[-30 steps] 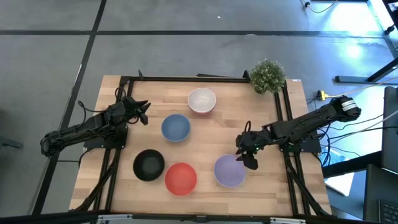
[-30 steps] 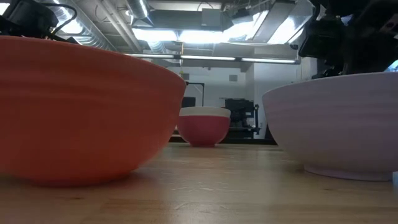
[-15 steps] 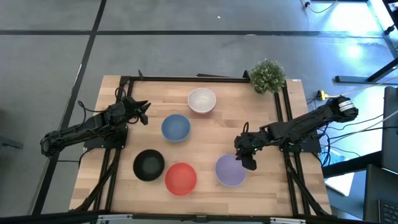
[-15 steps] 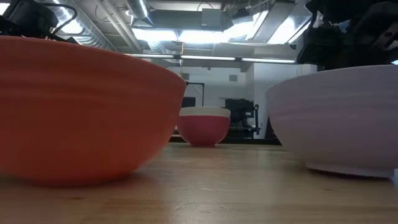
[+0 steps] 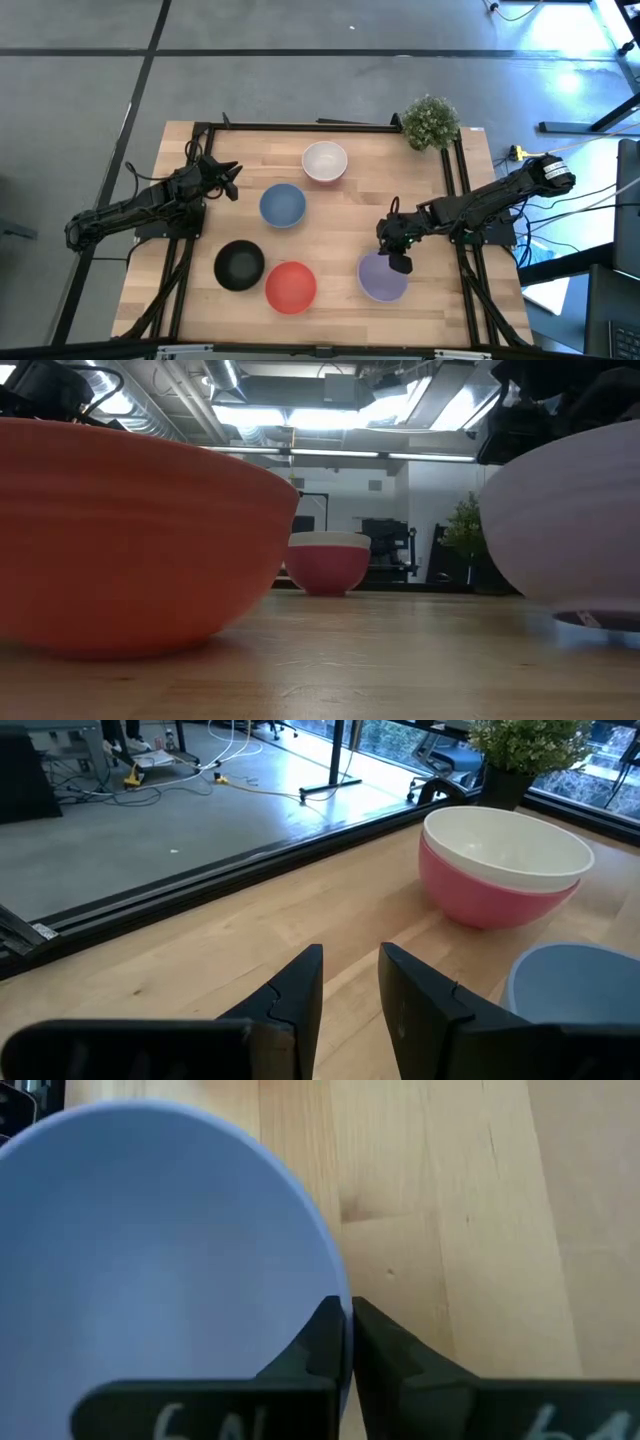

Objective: Nest bowls inside each other
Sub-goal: Stack the purple bowl on top of the white bowl, then stack the blue bowl on top of the purple bowl

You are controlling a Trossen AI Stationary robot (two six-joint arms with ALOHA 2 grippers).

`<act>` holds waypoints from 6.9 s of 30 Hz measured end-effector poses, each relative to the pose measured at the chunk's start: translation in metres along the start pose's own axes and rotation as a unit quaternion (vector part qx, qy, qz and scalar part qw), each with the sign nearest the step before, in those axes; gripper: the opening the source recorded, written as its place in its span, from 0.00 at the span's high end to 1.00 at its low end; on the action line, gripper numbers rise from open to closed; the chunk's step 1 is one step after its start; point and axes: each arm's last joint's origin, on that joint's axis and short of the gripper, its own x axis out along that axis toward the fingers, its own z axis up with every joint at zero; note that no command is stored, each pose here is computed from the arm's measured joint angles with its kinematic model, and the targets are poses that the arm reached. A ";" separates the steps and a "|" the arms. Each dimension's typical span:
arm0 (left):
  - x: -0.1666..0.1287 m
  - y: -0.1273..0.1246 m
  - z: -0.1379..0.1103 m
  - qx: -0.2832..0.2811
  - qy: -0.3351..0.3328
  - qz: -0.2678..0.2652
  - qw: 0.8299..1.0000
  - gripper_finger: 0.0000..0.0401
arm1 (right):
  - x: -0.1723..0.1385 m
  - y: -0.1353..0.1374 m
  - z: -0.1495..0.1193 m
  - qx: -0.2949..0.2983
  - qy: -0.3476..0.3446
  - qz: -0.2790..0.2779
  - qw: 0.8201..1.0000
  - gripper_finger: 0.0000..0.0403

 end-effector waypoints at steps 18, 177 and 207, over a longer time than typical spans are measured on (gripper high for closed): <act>0.000 0.000 0.000 0.000 0.000 0.000 1.000 0.76 | -0.032 -0.011 0.053 -0.012 -0.062 -0.059 0.996 0.98; 0.000 0.001 0.001 0.051 -0.006 0.014 0.999 0.76 | -0.150 -0.182 0.295 -0.070 -0.065 -0.164 0.982 0.58; 0.000 0.001 0.001 0.035 -0.005 0.012 0.999 0.76 | -0.253 -0.086 0.252 -0.104 -0.113 -0.161 0.975 0.58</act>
